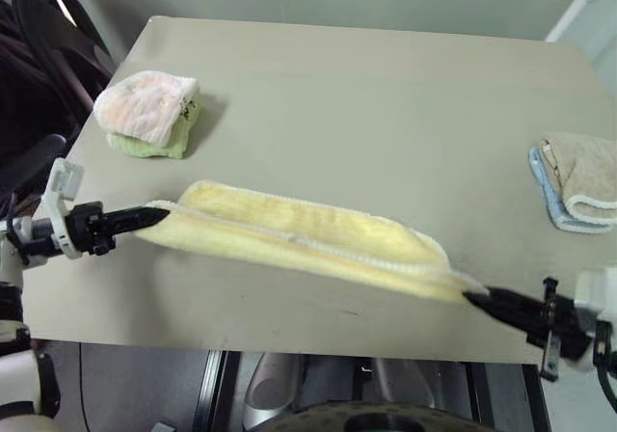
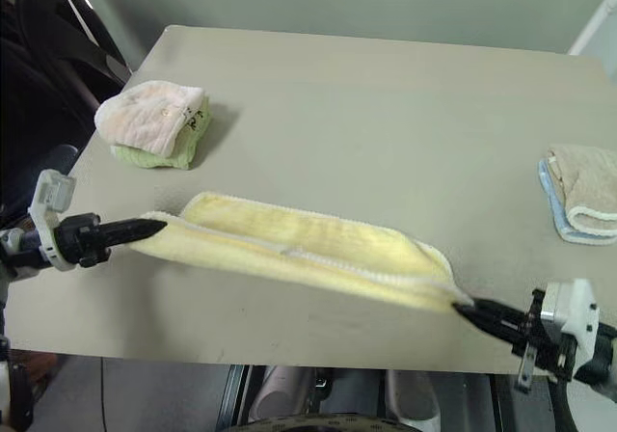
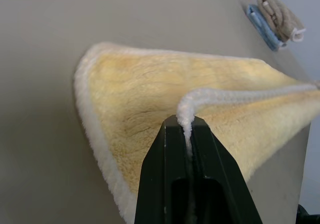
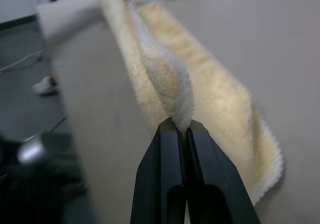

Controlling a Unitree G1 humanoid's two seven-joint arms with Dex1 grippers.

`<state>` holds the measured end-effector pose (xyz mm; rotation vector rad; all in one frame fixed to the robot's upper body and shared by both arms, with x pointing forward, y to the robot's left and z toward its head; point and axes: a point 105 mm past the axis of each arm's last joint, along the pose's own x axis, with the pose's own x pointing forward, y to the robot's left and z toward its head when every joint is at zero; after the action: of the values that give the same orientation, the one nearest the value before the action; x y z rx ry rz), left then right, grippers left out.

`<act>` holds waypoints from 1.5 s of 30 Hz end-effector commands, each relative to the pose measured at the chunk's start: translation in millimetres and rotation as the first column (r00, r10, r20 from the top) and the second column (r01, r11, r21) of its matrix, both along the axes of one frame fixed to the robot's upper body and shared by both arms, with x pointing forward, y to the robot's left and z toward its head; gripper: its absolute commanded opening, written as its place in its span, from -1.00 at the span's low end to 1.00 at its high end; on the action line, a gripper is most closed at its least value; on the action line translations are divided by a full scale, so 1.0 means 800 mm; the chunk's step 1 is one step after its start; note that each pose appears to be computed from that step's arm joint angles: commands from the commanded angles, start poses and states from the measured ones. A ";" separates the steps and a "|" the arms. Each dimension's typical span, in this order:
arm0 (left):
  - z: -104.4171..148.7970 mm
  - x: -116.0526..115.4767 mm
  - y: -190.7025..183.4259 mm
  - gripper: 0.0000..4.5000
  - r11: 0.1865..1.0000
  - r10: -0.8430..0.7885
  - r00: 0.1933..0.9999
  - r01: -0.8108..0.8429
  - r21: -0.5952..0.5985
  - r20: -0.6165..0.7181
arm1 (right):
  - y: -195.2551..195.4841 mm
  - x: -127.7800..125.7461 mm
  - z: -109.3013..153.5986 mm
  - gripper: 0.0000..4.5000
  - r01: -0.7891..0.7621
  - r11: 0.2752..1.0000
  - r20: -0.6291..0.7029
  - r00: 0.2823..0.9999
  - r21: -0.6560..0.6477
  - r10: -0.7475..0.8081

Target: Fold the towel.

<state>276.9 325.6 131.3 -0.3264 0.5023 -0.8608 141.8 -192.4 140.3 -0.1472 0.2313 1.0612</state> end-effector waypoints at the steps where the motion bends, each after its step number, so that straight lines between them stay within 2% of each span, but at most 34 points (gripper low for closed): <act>1: 0.013 -0.006 0.009 -0.99 1.000 -0.028 0.999 0.028 0.012 0.035 | -0.008 -0.005 -0.001 -1.00 -0.003 0.999 -0.035 0.999 -0.040 0.002; 7: 0.007 -0.009 0.026 -0.99 0.999 0.010 1.000 -0.011 0.045 0.022 | -0.022 -0.025 -0.019 -1.00 -0.044 0.996 -0.171 0.985 -0.083 0.029; 10: 0.007 -0.012 0.030 -0.99 0.998 0.016 1.000 -0.017 0.056 0.019 | -0.026 -0.029 -0.024 -1.00 -0.064 0.991 -0.187 0.981 -0.115 0.042; 16: 0.009 -0.005 0.027 -0.99 0.999 0.011 0.998 -0.013 0.036 0.055 | -0.027 -0.001 -0.015 -1.00 0.003 0.997 -0.099 0.995 -0.080 -0.011; 20: 0.021 0.018 0.022 -0.99 0.998 0.054 0.989 -0.052 -0.023 0.135 | -0.027 0.016 -0.012 -1.00 0.026 0.998 -0.069 0.997 -0.064 -0.031; 28: 0.020 0.043 0.000 -0.99 1.000 0.018 0.986 -0.015 -0.020 0.166 | -0.022 0.042 -0.030 -1.00 0.029 0.998 -0.085 0.996 -0.060 -0.034; 32: 0.015 0.047 -0.009 -0.99 1.000 -0.019 0.987 0.020 -0.004 0.158 | -0.016 0.052 -0.044 -1.00 0.030 0.998 -0.110 0.993 -0.050 -0.036; 45: 0.024 0.068 -0.027 -0.99 0.998 -0.049 0.981 0.042 0.039 0.187 | -0.021 0.086 -0.058 -1.00 0.113 0.993 -0.121 0.986 -0.028 -0.116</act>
<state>329.9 303.4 138.1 -0.2319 0.3869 -0.8979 209.8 -207.3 94.3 -0.0789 0.3527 0.9634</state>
